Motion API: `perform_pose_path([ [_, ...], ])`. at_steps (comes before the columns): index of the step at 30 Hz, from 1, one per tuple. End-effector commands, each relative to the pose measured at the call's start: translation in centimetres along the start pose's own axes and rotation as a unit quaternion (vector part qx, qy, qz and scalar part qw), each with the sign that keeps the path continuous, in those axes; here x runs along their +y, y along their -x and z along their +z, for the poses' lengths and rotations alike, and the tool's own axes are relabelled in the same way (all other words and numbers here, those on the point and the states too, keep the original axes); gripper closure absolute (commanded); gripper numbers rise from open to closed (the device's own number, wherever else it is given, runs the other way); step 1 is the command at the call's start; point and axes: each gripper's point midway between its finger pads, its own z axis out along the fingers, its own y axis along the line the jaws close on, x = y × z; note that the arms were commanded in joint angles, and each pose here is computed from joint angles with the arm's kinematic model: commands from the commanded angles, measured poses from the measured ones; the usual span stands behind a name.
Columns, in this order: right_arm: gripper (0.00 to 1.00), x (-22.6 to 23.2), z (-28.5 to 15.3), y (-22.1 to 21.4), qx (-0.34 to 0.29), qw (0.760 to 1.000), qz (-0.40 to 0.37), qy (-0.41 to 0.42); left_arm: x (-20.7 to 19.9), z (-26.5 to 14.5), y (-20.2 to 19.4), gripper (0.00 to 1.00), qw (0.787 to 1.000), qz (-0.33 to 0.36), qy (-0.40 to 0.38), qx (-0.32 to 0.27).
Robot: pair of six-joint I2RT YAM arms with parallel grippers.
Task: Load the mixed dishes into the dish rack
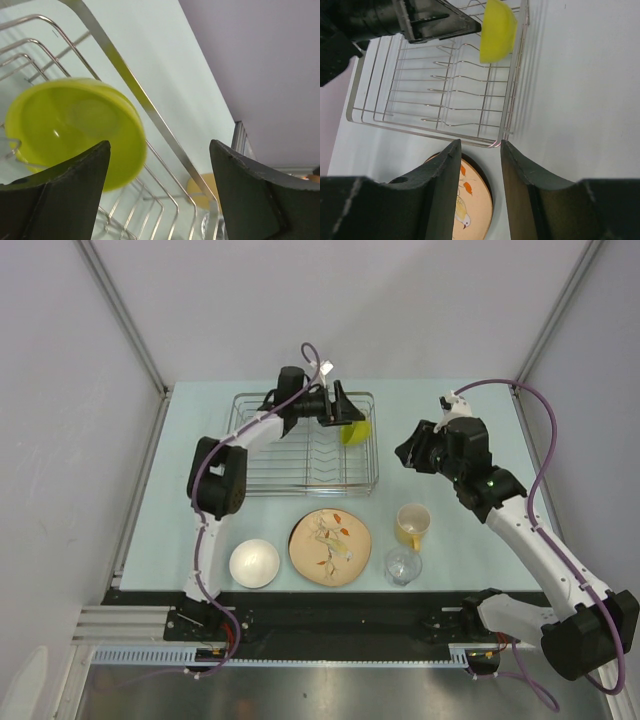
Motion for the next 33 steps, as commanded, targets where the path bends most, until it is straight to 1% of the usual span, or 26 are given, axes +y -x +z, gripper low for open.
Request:
perform_pose_path([
  [1, 0.57, 0.5, -0.6, 0.9, -0.022, 1.0, 0.002, 0.005, -8.8, -5.1, 3.8, 0.14, 0.989, 0.149, -0.007, -0.021],
  [3, 0.57, 0.5, -0.9, 1.1, -0.025, 1.0, -0.001, 0.003, -10.6, -7.1, 3.9, 0.14, 0.985, 0.17, 0.016, -0.019],
  [4, 0.57, 0.3, -0.9, 1.1, -0.026, 1.0, -0.003, 0.0, -10.8, -7.9, 3.7, 0.14, 0.978, 0.205, 0.029, -0.016],
  [5, 0.57, 0.3, -1.1, 1.1, -0.026, 1.0, -0.004, -0.001, -11.0, -8.6, 3.5, 0.14, 0.974, 0.22, 0.044, -0.015],
  [6, 0.57, 0.2, -1.3, 1.2, -0.027, 1.0, -0.007, -0.001, -10.7, -9.7, 2.6, 0.14, 0.973, 0.219, 0.067, 0.002],
  [7, 0.57, 0.1, -1.3, 1.1, -0.025, 1.0, -0.008, -0.003, -11.9, -11.3, 2.3, 0.16, 0.959, 0.273, 0.078, 0.006],
  [8, 0.56, 0.1, -1.4, 1.1, -0.026, 1.0, -0.009, -0.003, -12.0, -12.2, 1.5, 0.18, 0.951, 0.294, 0.094, 0.021],
  [9, 0.57, -0.2, -1.6, 1.2, -0.026, 1.0, -0.007, -0.007, -11.5, -13.6, -0.6, 0.21, 0.948, 0.289, 0.122, 0.057],
  [10, 0.56, -0.4, -1.6, 1.1, -0.024, 1.0, -0.006, -0.01, -11.1, -15.7, -1.6, 0.22, 0.927, 0.329, 0.164, 0.071],
  [11, 0.57, -0.5, -1.7, 1.1, -0.025, 1.0, -0.005, -0.011, -11.1, -17.0, -2.8, 0.23, 0.917, 0.343, 0.185, 0.087],
  [12, 0.56, -0.6, -1.7, 1.0, -0.023, 1.0, -0.004, -0.014, -10.5, -18.4, -4.8, 0.23, 0.909, 0.345, 0.204, 0.117],
  [13, 0.56, -0.8, -1.9, 1.0, -0.022, 1.0, -0.004, -0.016, -8.0, -20.2, -7.2, 0.23, 0.883, 0.368, 0.244, 0.161],
  [14, 0.57, -0.8, -2.0, 1.0, -0.022, 1.0, -0.004, -0.017, -9.5, -22.0, -8.0, 0.22, 0.863, 0.404, 0.254, 0.165],
  [15, 0.57, -1.1, -2.0, 1.1, -0.024, 0.999, -0.003, -0.024, -8.8, -23.6, -10.0, 0.23, 0.846, 0.411, 0.269, 0.206],
  [16, 0.56, -1.4, -2.0, 1.1, -0.024, 0.999, -0.002, -0.031, -7.4, -25.4, -11.5, 0.22, 0.804, 0.446, 0.304, 0.25],
  [17, 0.56, -1.5, -2.1, 1.1, -0.025, 0.999, -0.001, -0.033, -8.0, -26.9, -12.3, 0.22, 0.785, 0.467, 0.313, 0.259],
  [18, 0.56, -1.5, -2.1, 1.0, -0.022, 0.999, 0.001, -0.033, -7.8, -28.2, -13.7, 0.21, 0.771, 0.47, 0.32, 0.287],
  [19, 0.56, -1.4, -2.2, 1.0, -0.022, 0.999, 0.004, -0.032, -7.6, -28.6, -15.5, 0.21, 0.758, 0.48, 0.309, 0.316],
  [21, 0.56, -1.4, -2.3, 0.9, -0.022, 0.999, 0.006, -0.032, -8.5, -29.5, -18.0, 0.21, 0.757, 0.475, 0.29, 0.343],
  [22, 0.57, -1.4, -2.4, 0.9, -0.023, 0.999, 0.008, -0.032, -8.8, -29.2, -19.7, 0.21, 0.76, 0.467, 0.274, 0.358],
  [25, 0.57, -1.3, -3.0, 1.3, -0.032, 0.999, 0.01, -0.033, -9.4, -28.9, -22.9, 0.21, 0.775, 0.437, 0.248, 0.383],
  [26, 0.57, -1.2, -3.4, 1.7, -0.039, 0.999, 0.009, -0.031, -9.7, -28.7, -23.9, 0.21, 0.777, 0.432, 0.237, 0.392],
  [28, 0.56, -1.2, -3.8, 1.8, -0.043, 0.999, 0.007, -0.031, -9.9, -28.7, -25.5, 0.22, 0.785, 0.414, 0.228, 0.401],
  [33, 0.56, -1.4, -4.1, 1.7, -0.041, 0.999, 0.008, -0.034, -9.9, -28.9, -28.1, 0.22, 0.791, 0.389, 0.221, 0.418],
])
